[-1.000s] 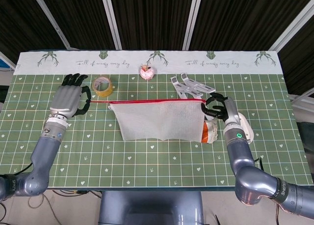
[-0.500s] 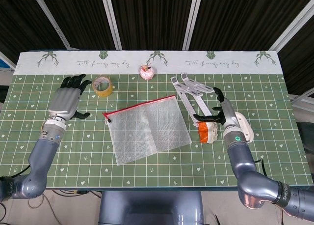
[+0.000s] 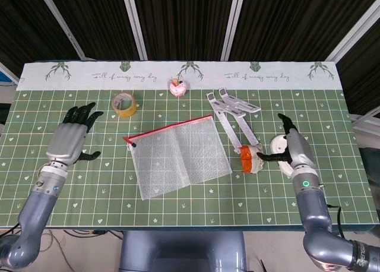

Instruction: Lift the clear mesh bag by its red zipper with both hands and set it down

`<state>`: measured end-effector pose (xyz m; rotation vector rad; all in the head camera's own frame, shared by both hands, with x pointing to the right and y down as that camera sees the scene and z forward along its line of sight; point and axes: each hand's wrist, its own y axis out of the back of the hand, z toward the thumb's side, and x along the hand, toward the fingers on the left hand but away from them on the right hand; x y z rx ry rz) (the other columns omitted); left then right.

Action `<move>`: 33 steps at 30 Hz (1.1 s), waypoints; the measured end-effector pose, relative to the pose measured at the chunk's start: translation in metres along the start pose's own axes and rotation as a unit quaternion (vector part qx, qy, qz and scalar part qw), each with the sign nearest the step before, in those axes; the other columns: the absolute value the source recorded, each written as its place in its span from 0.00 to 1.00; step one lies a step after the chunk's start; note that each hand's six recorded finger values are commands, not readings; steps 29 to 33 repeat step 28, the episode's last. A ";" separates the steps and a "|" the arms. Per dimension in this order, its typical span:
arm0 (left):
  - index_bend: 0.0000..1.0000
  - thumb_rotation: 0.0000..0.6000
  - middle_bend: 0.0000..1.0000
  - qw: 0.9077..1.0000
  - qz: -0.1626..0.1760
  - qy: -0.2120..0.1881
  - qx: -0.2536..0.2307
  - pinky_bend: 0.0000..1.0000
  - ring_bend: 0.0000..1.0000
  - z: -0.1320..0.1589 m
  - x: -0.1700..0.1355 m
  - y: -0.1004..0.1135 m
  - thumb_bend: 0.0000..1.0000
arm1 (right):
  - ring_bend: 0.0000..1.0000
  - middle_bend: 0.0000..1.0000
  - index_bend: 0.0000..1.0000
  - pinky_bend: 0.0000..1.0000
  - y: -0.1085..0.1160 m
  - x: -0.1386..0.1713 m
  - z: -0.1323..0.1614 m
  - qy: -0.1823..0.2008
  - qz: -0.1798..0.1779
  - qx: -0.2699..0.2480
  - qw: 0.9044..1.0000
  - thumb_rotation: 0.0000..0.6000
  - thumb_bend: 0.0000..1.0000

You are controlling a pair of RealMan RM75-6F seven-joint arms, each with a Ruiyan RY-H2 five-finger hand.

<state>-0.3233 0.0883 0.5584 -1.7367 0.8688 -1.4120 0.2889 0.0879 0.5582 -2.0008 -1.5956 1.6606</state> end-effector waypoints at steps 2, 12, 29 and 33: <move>0.08 1.00 0.00 1.000 0.004 -0.002 0.004 0.00 0.00 -0.007 -0.013 -0.005 0.10 | 0.00 0.00 0.00 0.21 0.006 0.004 -0.009 0.013 -0.017 0.032 0.999 1.00 0.20; 0.01 1.00 0.00 0.999 0.025 0.024 0.019 0.00 0.00 -0.078 -0.102 -0.049 0.09 | 0.00 0.00 0.00 0.21 0.038 0.051 -0.094 0.081 -0.098 0.207 0.970 1.00 0.16; 0.00 1.00 0.00 0.997 0.063 0.028 0.030 0.00 0.00 -0.108 -0.141 -0.068 0.09 | 0.00 0.00 0.00 0.21 0.077 0.102 -0.186 0.083 -0.176 0.284 0.939 1.00 0.16; 0.00 1.00 0.00 0.997 0.063 0.028 0.030 0.00 0.00 -0.108 -0.141 -0.068 0.09 | 0.00 0.00 0.00 0.21 0.077 0.102 -0.186 0.083 -0.176 0.284 0.939 1.00 0.16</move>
